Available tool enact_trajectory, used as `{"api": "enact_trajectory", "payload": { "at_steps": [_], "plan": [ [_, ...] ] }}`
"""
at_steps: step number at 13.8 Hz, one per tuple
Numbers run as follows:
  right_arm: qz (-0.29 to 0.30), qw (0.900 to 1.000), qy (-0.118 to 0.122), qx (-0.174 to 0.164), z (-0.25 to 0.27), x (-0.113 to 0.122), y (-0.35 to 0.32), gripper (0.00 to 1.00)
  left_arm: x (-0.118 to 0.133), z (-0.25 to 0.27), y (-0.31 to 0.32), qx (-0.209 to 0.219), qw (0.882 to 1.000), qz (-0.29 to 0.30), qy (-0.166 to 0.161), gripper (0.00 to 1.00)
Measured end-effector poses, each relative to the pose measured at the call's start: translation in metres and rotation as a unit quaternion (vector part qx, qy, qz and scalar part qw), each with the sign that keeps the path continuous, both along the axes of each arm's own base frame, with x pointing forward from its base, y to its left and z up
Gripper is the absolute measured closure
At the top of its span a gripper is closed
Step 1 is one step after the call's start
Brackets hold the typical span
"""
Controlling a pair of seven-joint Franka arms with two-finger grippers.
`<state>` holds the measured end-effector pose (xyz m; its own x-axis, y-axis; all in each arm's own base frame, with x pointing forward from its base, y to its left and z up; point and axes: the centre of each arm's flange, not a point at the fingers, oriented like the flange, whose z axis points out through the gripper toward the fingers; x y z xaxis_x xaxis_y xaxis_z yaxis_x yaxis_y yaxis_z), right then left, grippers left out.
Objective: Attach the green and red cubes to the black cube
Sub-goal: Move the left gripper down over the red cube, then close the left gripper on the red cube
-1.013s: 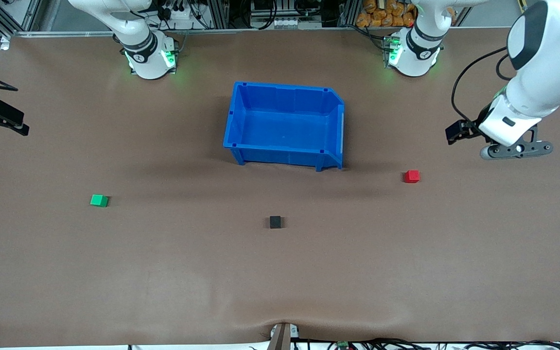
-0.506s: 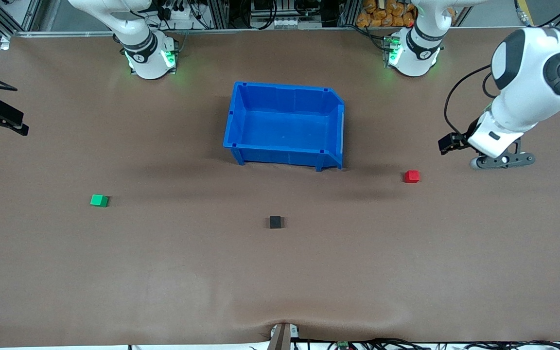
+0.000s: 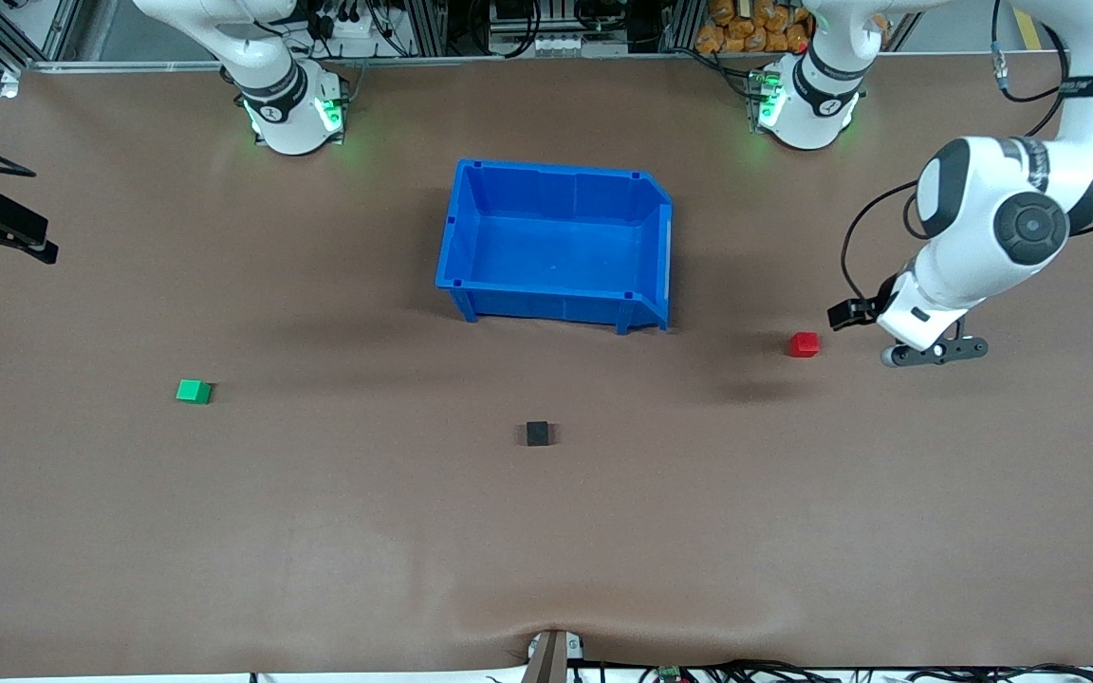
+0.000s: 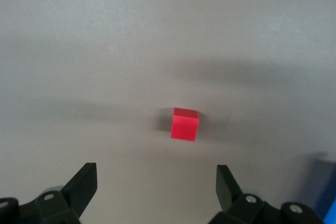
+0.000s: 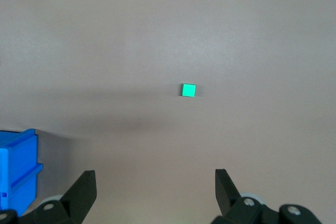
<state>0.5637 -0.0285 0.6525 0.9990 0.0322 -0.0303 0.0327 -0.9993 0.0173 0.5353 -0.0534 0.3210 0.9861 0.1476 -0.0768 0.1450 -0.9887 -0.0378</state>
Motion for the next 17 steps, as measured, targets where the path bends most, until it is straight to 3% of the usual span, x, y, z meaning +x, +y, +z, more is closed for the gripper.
{"api": "enact_trajectory", "payload": {
  "at_steps": [6, 10, 17],
  "plan": [
    [0.003, 1.000, 0.002, 0.003, -0.001, 0.000, 0.004, 0.00, -0.015, -0.080, -0.003, -0.014, 1.000, 0.007, -0.014, 0.00],
    [0.004, 1.000, 0.003, 0.011, -0.003, 0.001, 0.006, 0.00, -0.022, -0.100, -0.013, -0.004, 1.000, -0.021, 0.002, 0.00],
    [0.004, 1.000, 0.003, 0.014, -0.003, 0.001, 0.006, 0.00, -0.024, -0.135, -0.016, -0.011, 1.000, -0.023, -0.002, 0.00]
  ]
}}
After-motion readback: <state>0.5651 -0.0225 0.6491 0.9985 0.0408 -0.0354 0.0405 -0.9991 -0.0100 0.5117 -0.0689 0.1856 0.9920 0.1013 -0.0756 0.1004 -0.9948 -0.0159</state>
